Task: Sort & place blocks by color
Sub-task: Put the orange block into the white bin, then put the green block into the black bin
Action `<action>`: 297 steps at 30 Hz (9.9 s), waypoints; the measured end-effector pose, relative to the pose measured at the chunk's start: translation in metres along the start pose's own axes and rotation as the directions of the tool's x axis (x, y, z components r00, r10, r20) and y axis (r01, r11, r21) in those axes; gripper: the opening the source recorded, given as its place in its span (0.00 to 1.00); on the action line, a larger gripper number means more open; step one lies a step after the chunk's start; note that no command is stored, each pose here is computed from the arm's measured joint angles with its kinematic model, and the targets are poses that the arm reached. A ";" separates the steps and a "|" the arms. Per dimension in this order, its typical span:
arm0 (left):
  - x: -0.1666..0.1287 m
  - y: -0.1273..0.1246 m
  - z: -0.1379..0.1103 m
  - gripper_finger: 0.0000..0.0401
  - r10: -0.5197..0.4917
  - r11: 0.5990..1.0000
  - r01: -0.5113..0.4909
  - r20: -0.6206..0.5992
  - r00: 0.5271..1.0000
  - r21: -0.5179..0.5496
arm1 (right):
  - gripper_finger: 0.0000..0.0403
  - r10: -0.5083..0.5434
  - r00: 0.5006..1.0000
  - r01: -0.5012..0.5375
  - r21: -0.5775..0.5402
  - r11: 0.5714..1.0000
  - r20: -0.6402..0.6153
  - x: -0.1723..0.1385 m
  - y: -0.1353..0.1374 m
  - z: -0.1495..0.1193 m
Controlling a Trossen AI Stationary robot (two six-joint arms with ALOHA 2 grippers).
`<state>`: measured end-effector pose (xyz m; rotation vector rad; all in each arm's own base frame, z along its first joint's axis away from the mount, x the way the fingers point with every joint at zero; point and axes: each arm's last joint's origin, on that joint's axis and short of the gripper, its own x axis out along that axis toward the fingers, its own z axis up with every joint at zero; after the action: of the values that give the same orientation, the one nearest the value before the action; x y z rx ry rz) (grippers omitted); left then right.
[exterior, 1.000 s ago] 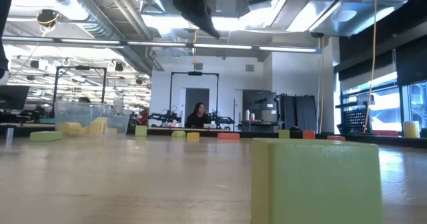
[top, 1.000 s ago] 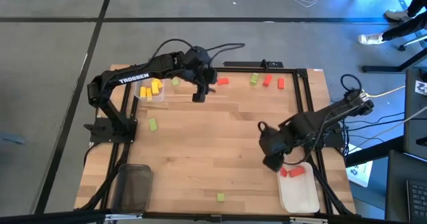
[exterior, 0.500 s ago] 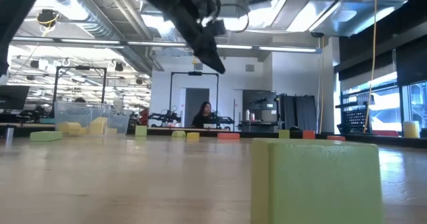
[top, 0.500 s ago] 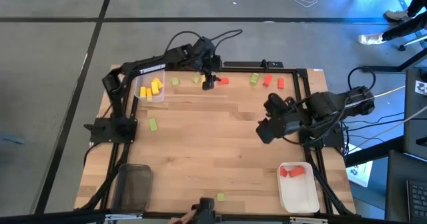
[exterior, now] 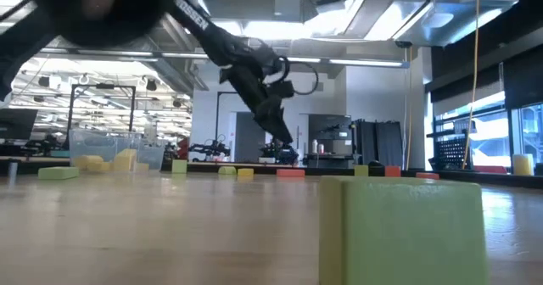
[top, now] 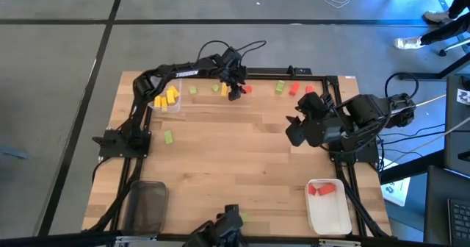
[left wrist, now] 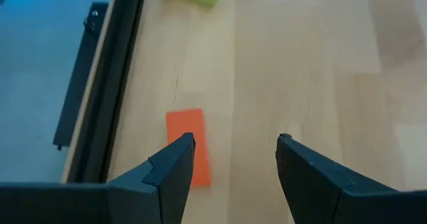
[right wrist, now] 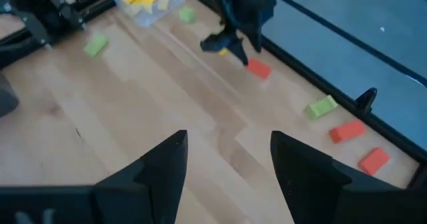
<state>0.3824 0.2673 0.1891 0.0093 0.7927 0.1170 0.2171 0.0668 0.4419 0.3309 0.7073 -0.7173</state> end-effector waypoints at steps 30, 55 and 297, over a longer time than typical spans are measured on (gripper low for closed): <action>-0.011 0.037 0.013 0.49 0.095 0.971 -0.087 0.025 0.995 -0.221 | 0.54 -0.030 0.997 0.029 0.012 1.000 0.067 -0.003 -0.002 0.004; 0.002 0.042 0.005 0.49 -0.130 0.920 0.151 0.080 0.988 -0.363 | 0.54 -0.033 0.997 0.035 -0.039 0.999 0.066 -0.001 0.000 0.004; -0.221 -0.016 0.038 0.49 -0.051 0.954 -0.016 -0.216 0.975 -0.300 | 0.46 0.199 0.961 -0.076 0.512 0.855 -0.190 0.051 -0.020 -0.062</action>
<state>0.2573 0.2291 0.3723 -0.3042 0.9915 0.2236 0.2012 0.0596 0.3609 0.9535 0.7055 -0.7238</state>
